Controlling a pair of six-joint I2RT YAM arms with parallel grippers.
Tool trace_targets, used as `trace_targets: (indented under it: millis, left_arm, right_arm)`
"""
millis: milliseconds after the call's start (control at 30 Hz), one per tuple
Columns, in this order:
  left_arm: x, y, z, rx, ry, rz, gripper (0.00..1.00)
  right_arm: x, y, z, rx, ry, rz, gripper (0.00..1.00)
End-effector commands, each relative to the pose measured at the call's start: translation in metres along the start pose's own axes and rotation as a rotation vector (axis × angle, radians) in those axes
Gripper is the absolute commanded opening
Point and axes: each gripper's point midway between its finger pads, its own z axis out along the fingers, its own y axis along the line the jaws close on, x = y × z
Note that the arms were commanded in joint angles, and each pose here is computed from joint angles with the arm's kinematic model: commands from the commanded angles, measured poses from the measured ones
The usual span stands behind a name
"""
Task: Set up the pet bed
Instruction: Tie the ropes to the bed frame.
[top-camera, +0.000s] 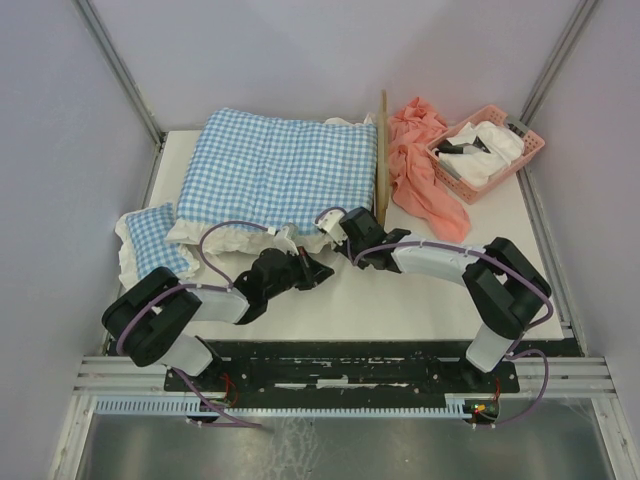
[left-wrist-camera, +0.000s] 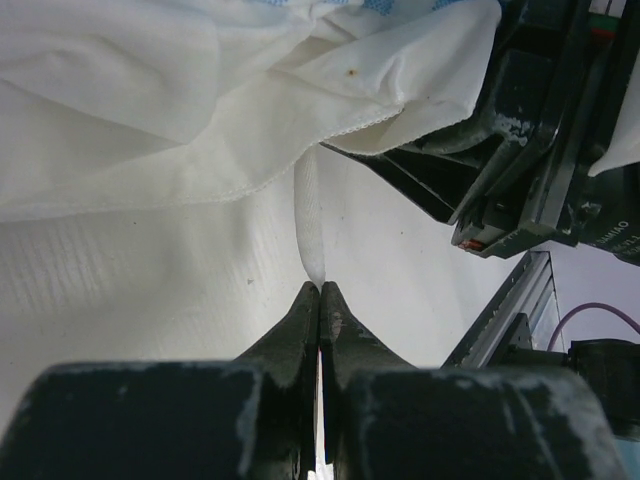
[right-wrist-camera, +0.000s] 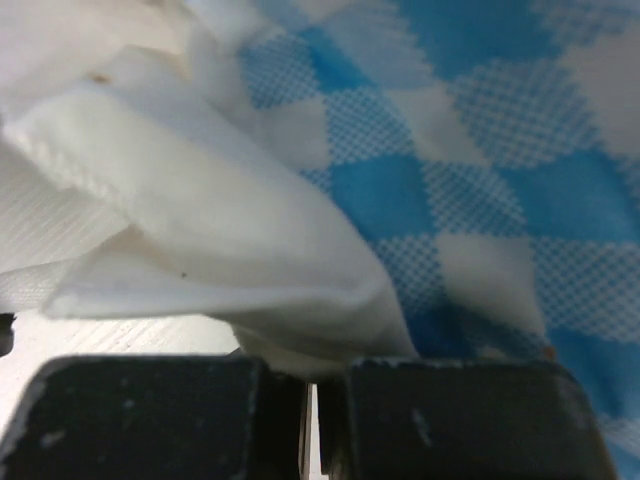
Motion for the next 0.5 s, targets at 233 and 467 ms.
trace_targets:
  millis: [233,467]
  left_arm:
    - [-0.009,-0.018,0.0,0.071,-0.036,0.013,0.03]
    - [-0.012,-0.021,-0.008,0.082,-0.053,0.005,0.03]
  right_arm:
    - [-0.023,-0.025,-0.007,0.167,-0.114,0.25,0.02]
    - [-0.036,-0.022,-0.005,0.169,-0.135,0.35,0.02]
